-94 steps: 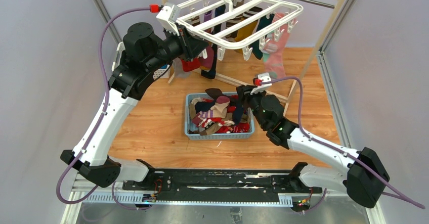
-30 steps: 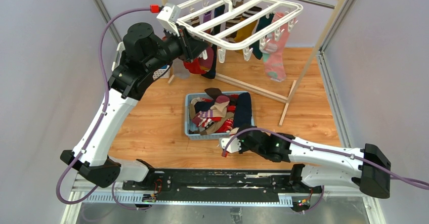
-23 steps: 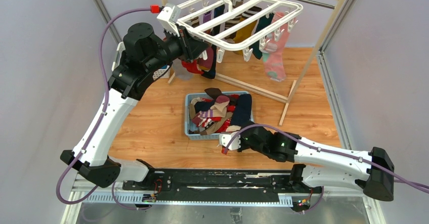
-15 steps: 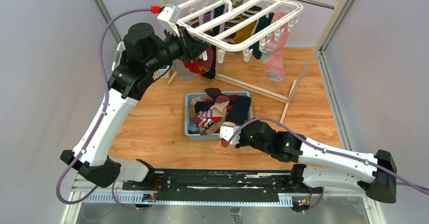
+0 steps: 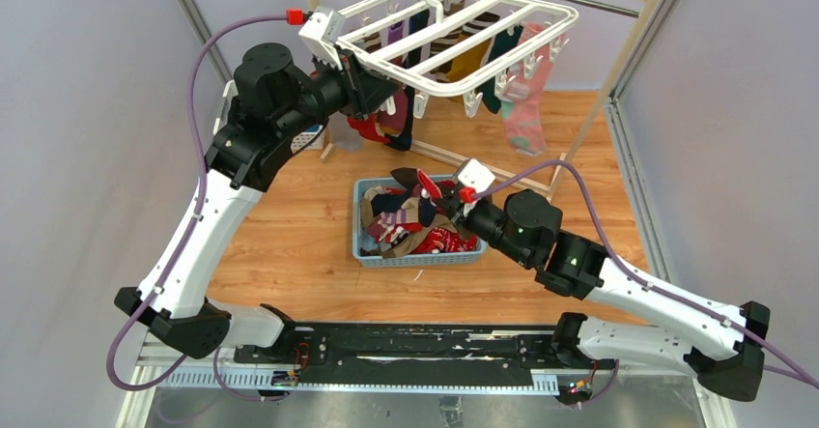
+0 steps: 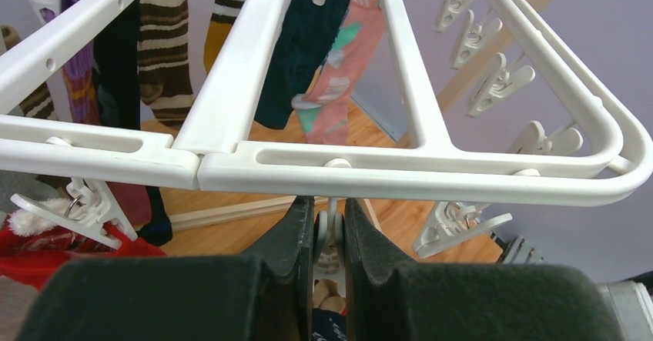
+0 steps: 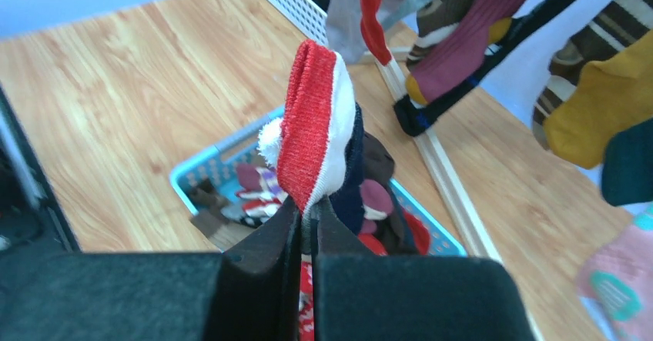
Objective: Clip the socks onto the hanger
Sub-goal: Pick up the sock from the bin, then clamp the sock onto the hanger.
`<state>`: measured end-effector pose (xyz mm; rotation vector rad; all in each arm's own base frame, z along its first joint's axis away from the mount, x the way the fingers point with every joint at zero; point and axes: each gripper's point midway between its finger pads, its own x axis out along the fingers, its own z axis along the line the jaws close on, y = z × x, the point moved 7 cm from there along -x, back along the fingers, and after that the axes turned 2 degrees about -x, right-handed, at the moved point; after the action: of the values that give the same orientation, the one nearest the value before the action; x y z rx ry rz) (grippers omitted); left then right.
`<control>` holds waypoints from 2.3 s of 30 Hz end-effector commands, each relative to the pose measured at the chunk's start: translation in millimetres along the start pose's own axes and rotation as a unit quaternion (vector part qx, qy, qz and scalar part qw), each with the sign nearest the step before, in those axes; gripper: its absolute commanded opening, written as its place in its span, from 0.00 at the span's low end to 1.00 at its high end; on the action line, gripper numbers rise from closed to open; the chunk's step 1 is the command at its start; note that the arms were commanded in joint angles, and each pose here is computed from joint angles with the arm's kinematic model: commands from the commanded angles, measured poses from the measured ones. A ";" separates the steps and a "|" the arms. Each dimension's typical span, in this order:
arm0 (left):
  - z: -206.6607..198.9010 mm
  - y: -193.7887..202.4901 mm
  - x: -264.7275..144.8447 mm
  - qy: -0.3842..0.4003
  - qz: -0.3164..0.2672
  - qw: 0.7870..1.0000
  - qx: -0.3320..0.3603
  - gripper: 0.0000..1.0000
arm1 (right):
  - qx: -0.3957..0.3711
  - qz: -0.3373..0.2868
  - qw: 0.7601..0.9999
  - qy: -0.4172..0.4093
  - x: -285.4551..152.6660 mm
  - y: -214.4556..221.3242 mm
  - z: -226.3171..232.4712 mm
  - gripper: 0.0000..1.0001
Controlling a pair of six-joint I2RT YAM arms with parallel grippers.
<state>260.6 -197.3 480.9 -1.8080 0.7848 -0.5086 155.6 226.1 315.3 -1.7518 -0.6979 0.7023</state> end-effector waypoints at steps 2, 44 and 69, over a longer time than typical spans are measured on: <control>-2.2 1.3 -8.9 0.004 0.017 1.000 -0.004 0.00 | 0.119 -0.083 0.989 -0.030 10.3 -35.4 -2.0 0.00; 0.4 13.9 -5.8 0.016 0.029 0.999 -0.005 0.00 | 0.393 -0.187 0.900 0.035 107.4 -89.9 -8.4 0.00; 2.5 15.2 -3.8 0.013 0.027 1.000 -0.003 0.00 | 0.397 -0.199 0.896 0.018 110.6 -101.6 -2.5 0.00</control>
<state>260.7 -201.2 474.5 -1.7964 0.8209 -0.5348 225.4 327.5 378.8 -0.8945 -0.5466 0.5638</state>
